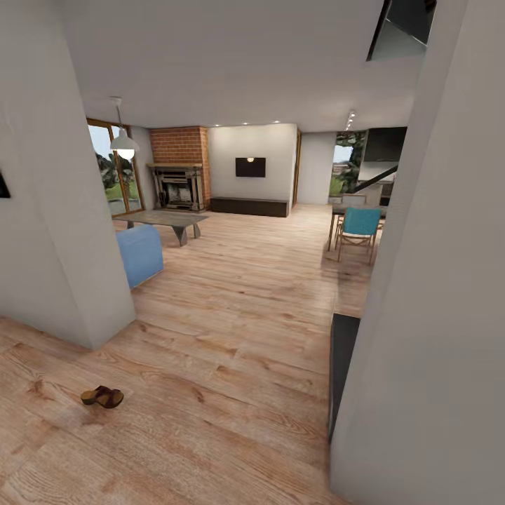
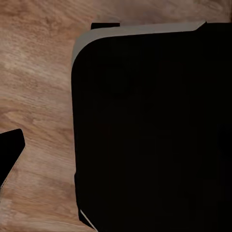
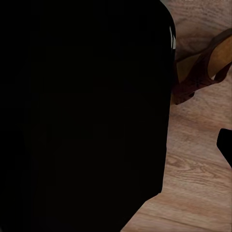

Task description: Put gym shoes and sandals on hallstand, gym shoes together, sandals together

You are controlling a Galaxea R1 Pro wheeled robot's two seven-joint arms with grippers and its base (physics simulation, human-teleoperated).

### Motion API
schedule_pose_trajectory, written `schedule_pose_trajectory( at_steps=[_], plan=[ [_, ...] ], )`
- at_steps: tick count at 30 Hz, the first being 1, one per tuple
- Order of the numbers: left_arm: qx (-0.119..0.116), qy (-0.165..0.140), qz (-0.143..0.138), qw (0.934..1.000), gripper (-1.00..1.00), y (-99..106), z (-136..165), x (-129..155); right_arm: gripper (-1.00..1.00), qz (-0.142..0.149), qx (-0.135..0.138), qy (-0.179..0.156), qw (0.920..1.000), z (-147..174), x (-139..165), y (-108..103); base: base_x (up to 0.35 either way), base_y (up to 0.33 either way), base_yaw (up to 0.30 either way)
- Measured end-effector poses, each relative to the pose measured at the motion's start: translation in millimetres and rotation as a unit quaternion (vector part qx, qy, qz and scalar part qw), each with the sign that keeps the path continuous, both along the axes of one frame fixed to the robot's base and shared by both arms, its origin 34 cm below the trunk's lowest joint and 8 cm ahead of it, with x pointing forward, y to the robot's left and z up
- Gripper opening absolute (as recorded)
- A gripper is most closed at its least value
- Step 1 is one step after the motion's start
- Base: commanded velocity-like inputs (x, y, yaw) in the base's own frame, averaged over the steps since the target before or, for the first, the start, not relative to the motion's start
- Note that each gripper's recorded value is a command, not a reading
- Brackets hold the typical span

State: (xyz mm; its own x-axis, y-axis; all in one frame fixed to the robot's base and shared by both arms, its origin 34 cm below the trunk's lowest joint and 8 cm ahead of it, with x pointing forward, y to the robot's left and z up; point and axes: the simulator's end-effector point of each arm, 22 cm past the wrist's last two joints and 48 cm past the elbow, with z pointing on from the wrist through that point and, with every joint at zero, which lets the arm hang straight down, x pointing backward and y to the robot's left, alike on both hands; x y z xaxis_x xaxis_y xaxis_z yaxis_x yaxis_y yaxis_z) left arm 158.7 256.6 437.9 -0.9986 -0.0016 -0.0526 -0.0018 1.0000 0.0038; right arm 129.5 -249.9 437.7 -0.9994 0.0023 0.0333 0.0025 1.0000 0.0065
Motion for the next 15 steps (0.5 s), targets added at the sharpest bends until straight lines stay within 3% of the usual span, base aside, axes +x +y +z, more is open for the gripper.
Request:
schedule_pose_trajectory(
  at_steps=[15],
  plan=[
    [0.001,-0.085,-0.003,0.9964,1.00,1,6,60,1.00,0.005,0.000,-0.013,0.9999,0,12,-1,0.000,0.000,0.000]
  ],
)
